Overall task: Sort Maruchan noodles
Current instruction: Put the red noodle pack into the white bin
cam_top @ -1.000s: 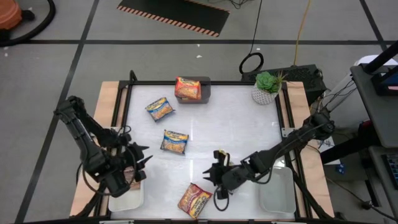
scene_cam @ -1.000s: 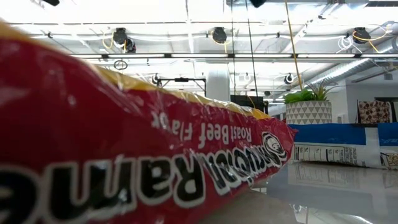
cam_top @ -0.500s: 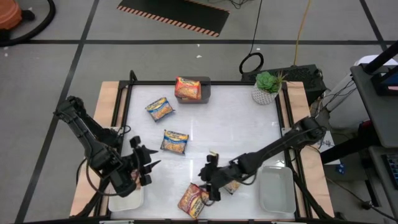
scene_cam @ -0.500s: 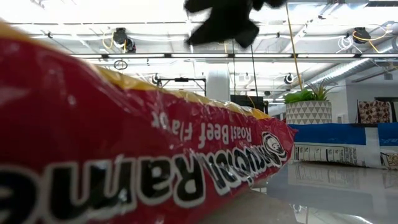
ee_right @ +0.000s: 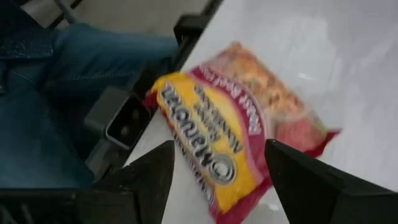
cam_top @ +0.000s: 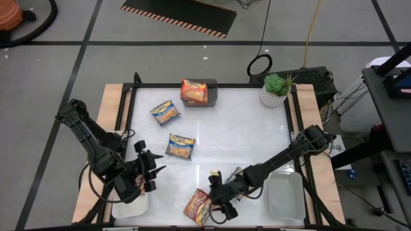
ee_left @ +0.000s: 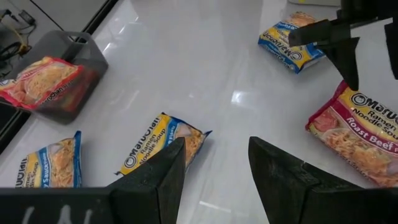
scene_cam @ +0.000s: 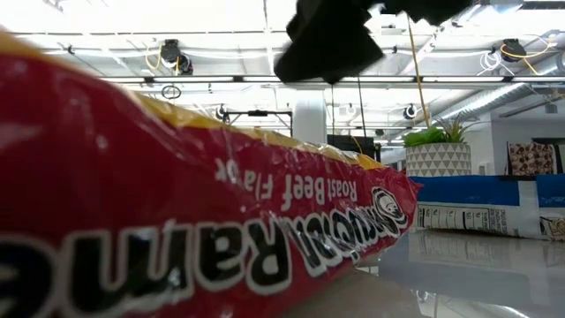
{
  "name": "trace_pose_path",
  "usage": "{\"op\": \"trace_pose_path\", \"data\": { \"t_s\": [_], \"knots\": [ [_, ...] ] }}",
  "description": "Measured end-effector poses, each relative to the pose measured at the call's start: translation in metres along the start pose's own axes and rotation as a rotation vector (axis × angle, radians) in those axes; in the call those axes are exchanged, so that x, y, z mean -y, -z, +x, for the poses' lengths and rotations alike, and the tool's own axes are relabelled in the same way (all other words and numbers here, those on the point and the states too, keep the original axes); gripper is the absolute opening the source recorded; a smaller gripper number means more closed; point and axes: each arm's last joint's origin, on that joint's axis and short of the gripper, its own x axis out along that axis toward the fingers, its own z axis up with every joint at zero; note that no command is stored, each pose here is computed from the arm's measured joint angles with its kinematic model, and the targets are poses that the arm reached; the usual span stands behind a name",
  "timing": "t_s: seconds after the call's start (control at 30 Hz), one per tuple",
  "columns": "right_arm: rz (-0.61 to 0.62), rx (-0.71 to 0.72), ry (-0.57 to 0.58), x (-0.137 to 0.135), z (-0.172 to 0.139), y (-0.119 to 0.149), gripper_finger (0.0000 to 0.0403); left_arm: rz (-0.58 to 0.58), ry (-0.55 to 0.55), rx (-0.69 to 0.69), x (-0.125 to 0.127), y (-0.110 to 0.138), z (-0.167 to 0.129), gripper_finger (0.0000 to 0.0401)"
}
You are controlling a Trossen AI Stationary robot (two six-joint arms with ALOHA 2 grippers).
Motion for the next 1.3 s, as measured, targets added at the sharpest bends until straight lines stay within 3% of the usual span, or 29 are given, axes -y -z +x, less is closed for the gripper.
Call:
{"op": "trace_pose_path", "data": {
  "t_s": [0.33, 0.57, 0.77, 1.03, 1.17, 1.3],
  "knots": [
    [0.135, -0.123, 0.029, 0.000, -0.001, 0.012, 0.0231, -0.024, 0.000, 0.000, 0.000, 0.000, 0.000, 0.0182],
    [0.149, -0.155, 0.037, 0.004, 0.005, 0.018, 0.0231, -0.010, 0.000, 0.000, 0.000, 0.000, 0.000, 0.0182],
    [0.240, -0.231, 0.003, 0.022, 0.030, 0.035, 0.0231, -0.026, 0.000, 0.001, 0.000, 0.000, 0.000, 0.0182],
    [0.276, -0.211, -0.030, 0.039, 0.037, 0.035, 0.0227, -0.012, 0.000, 0.001, 0.000, 0.000, 0.000, 0.0182],
    [0.280, -0.212, -0.033, 0.043, 0.037, 0.035, 0.0197, 0.002, 0.000, 0.001, 0.000, 0.000, 0.000, 0.0182],
    [0.266, -0.210, -0.037, 0.048, 0.037, 0.035, 0.0135, 0.001, 0.000, 0.001, 0.000, 0.000, 0.000, 0.0182]
  ]
}}
